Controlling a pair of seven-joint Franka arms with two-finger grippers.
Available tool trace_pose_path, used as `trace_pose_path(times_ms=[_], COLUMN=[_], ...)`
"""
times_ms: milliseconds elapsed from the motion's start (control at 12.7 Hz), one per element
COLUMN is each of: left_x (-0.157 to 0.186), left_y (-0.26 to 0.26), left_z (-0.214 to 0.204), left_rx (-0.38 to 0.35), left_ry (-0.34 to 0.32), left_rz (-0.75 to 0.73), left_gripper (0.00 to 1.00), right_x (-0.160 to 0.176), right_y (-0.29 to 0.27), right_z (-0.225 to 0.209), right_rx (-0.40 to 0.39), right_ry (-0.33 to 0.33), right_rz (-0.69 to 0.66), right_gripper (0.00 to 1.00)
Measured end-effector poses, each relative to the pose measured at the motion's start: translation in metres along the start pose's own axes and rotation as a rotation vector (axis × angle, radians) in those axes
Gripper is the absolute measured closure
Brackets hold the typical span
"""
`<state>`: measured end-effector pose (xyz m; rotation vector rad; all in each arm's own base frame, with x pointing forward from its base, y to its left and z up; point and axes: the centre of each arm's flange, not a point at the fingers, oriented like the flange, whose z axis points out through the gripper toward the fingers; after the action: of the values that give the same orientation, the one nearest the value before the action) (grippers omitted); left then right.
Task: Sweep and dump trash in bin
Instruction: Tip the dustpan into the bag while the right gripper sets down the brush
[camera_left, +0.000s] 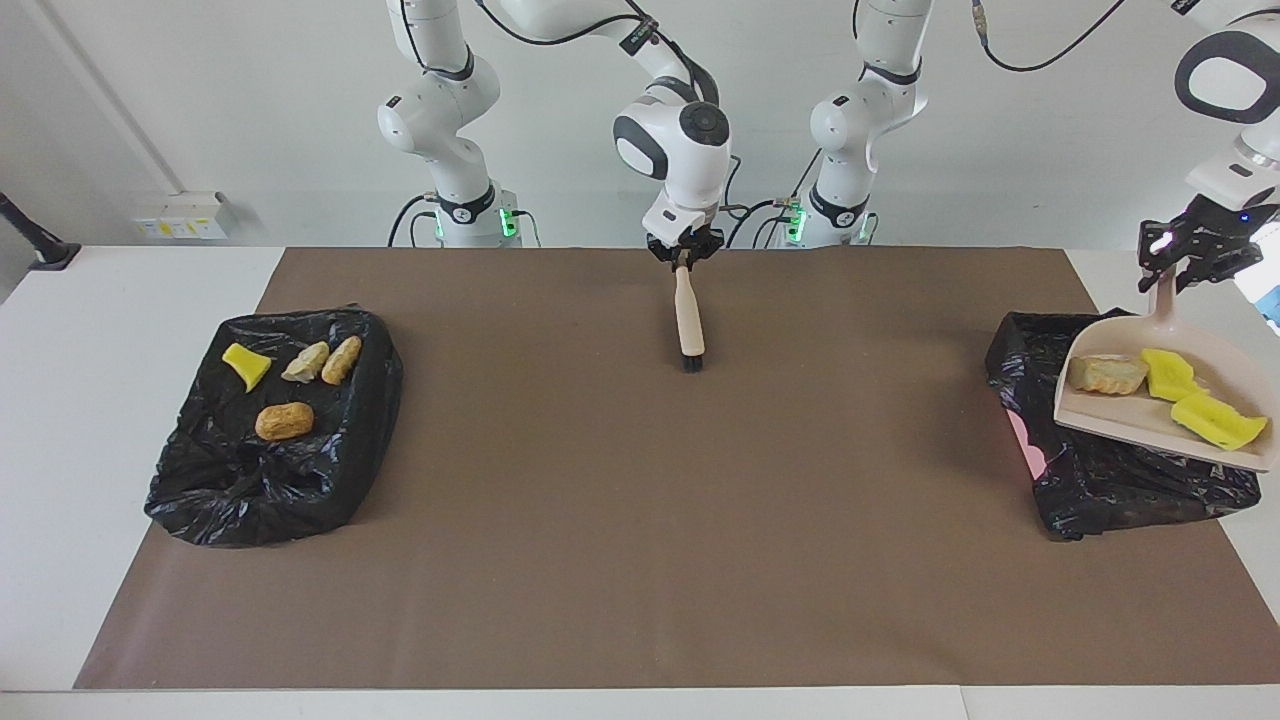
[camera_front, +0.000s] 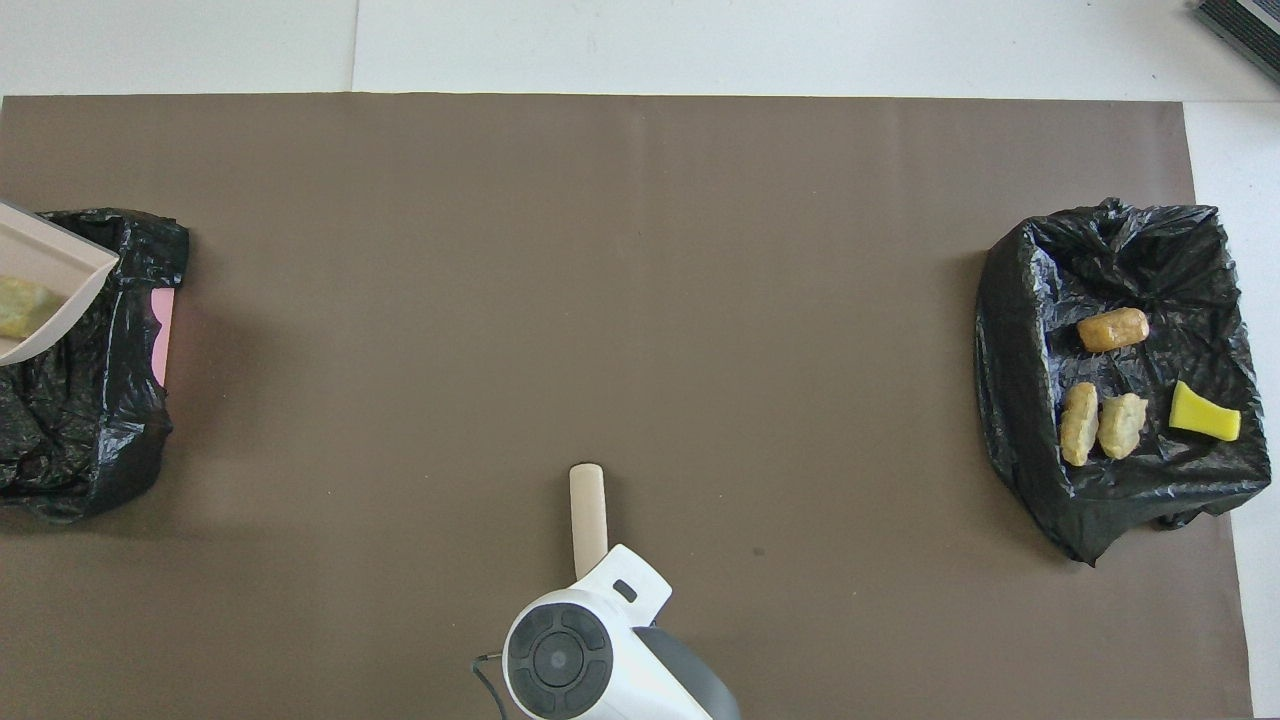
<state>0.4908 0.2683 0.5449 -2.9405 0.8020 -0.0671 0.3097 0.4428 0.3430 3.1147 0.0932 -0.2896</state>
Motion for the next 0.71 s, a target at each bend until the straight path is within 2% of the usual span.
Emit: trace_pose_path(times_ms=[79, 236, 472, 551, 708], left_x=[-0.012, -0.034, -0.04, -0.037, -0.021], left_y=[-0.013, -0.04, -0.055, -0.055, -0.05], left_z=[0.005, 0.017, 0.017, 0.016, 0.012], left_rx=[0.036, 0.103, 0.176, 0.199, 0.252], left_ry=[-0.026, -0.087, -0.267, -0.326, -0.444], left_rz=[0.06, 0.225, 0.403, 0.445, 0.541], left_gripper=[0.69, 0.69, 0.69, 0.69, 0.69], right_x=[0.001, 0.004, 0.02, 0.029, 0.05], right_y=[0.0, 0.0, 0.012, 0.021, 0.045], right_z=[-0.001, -0.01, -0.052, -0.072, -0.114], right_rx=[0.0, 0.0, -0.023, -0.025, -0.018], right_ry=[0.002, 0.009, -0.007, -0.014, -0.027], right_rz=[0.001, -0.001, 0.018, 0.015, -0.003], right_gripper=[0.67, 0.43, 0.08, 0.0, 0.0])
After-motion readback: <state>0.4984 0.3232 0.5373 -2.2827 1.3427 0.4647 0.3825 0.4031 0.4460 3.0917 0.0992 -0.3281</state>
